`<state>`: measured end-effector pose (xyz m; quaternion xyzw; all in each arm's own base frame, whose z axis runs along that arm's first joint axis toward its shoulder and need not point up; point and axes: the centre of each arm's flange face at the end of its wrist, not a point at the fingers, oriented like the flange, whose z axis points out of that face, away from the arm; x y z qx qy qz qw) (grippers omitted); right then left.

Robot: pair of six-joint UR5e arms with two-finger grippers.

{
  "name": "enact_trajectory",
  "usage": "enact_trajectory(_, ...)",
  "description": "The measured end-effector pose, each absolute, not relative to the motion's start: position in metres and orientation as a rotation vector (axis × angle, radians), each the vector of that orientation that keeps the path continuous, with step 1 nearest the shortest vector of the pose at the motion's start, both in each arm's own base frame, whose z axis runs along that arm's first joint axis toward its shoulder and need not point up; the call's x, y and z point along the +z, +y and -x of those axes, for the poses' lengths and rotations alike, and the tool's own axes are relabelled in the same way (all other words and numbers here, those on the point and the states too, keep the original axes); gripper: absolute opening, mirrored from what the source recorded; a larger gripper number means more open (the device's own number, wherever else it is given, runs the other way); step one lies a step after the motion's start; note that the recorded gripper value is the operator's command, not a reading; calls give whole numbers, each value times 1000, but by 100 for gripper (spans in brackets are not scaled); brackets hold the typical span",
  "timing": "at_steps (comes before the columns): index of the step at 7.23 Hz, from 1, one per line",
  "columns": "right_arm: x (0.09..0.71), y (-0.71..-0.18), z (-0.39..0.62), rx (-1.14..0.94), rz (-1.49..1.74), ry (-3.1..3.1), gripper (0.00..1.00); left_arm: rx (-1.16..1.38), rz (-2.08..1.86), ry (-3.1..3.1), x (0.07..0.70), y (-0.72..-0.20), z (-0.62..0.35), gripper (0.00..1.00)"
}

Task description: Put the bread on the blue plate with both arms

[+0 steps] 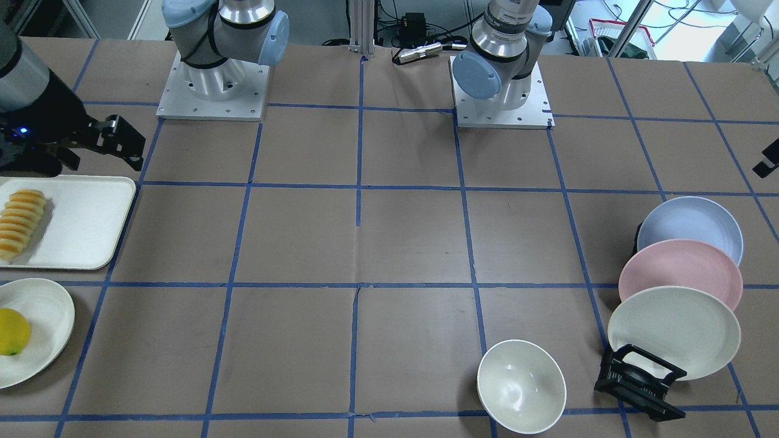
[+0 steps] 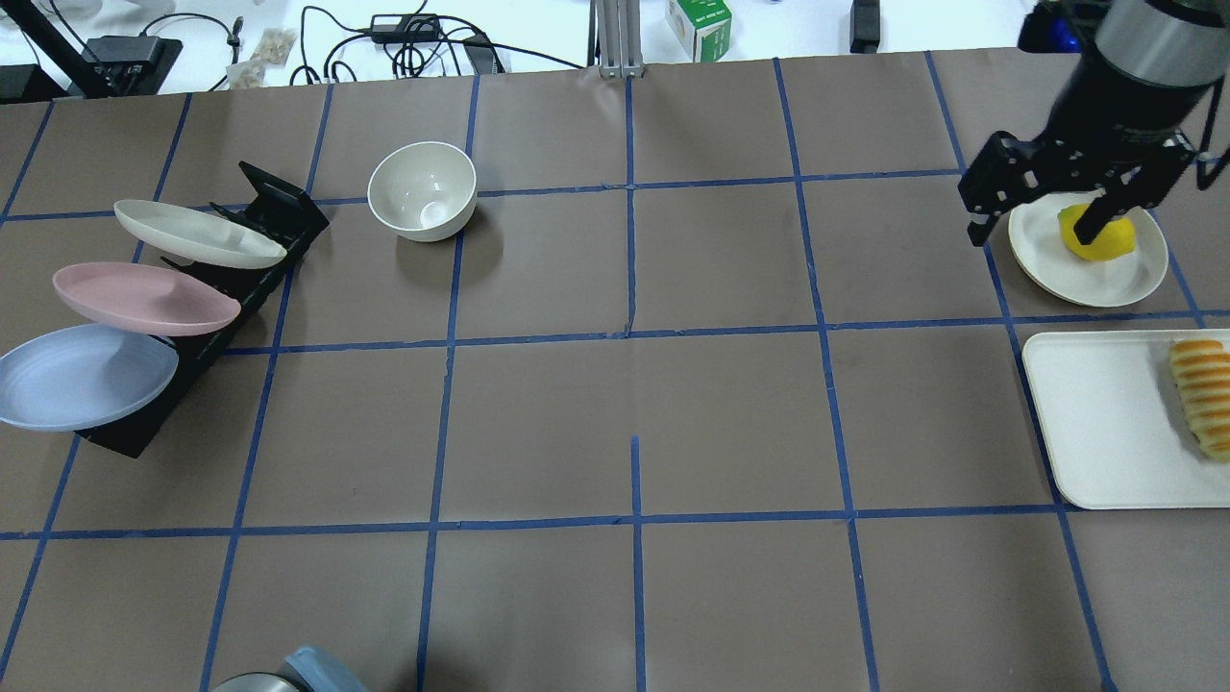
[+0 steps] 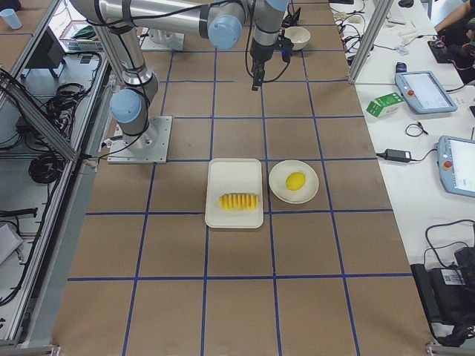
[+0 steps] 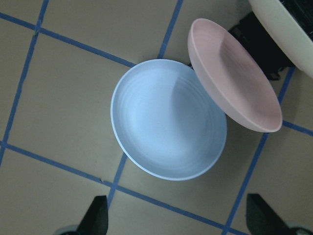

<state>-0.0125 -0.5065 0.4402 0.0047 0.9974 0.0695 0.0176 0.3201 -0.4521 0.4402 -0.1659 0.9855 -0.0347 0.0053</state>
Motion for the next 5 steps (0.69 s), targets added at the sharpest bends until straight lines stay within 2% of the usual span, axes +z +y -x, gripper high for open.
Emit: enact_trajectory(5,270,-439,235,131,116,3221,100,-190,445,3273,332,-482,-381,100)
